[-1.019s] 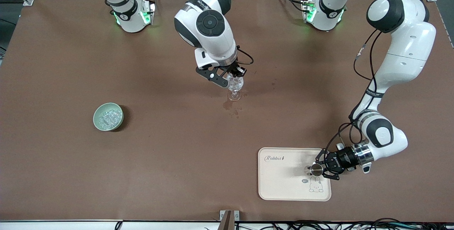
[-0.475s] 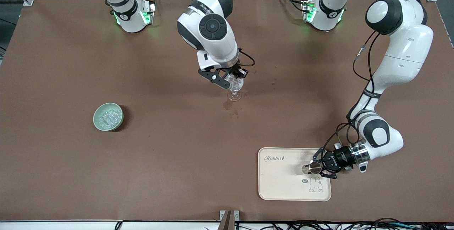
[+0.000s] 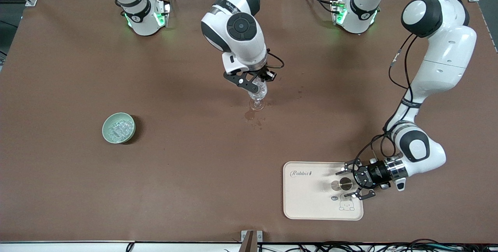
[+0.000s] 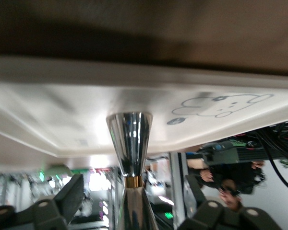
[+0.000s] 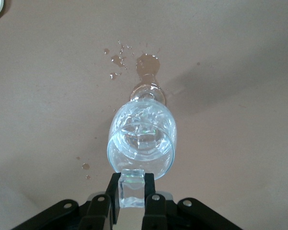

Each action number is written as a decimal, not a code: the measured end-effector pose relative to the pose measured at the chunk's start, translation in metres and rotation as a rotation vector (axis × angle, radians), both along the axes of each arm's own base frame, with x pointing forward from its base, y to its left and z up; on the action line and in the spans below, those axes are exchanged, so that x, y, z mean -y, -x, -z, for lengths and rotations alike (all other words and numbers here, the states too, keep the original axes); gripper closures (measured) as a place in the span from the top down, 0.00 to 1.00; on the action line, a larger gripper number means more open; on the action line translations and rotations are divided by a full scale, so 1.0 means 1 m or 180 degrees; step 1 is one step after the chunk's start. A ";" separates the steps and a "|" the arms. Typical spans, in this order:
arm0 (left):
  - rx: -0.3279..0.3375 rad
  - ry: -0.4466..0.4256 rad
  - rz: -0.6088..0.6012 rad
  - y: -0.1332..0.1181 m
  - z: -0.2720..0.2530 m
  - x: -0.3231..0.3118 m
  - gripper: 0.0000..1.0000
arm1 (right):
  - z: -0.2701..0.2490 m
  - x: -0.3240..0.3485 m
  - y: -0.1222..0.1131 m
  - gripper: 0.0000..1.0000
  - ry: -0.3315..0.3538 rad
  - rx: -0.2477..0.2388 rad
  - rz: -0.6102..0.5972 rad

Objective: Pour wine and add ice with both arms
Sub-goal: 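Set the jigger on the tray while the right gripper holds ice above the glass, then open the right gripper to drop the ice cube while the left gripper withdraws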

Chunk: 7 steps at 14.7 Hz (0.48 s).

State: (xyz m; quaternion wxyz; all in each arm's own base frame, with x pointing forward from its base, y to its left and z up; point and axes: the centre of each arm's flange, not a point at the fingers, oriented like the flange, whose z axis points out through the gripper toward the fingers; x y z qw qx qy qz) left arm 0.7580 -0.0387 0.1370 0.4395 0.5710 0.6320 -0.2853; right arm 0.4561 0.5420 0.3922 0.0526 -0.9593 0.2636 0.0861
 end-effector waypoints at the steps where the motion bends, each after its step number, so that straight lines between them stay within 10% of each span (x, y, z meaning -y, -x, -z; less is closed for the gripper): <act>1: 0.0113 -0.0200 0.0118 -0.004 -0.013 -0.010 1.00 | 0.000 0.000 0.000 0.23 0.0001 -0.0001 0.0001; 7: 0.0607 -0.1391 0.1298 -0.005 -0.130 -0.019 1.00 | 0.001 0.004 -0.004 0.23 0.0014 0.0009 0.0025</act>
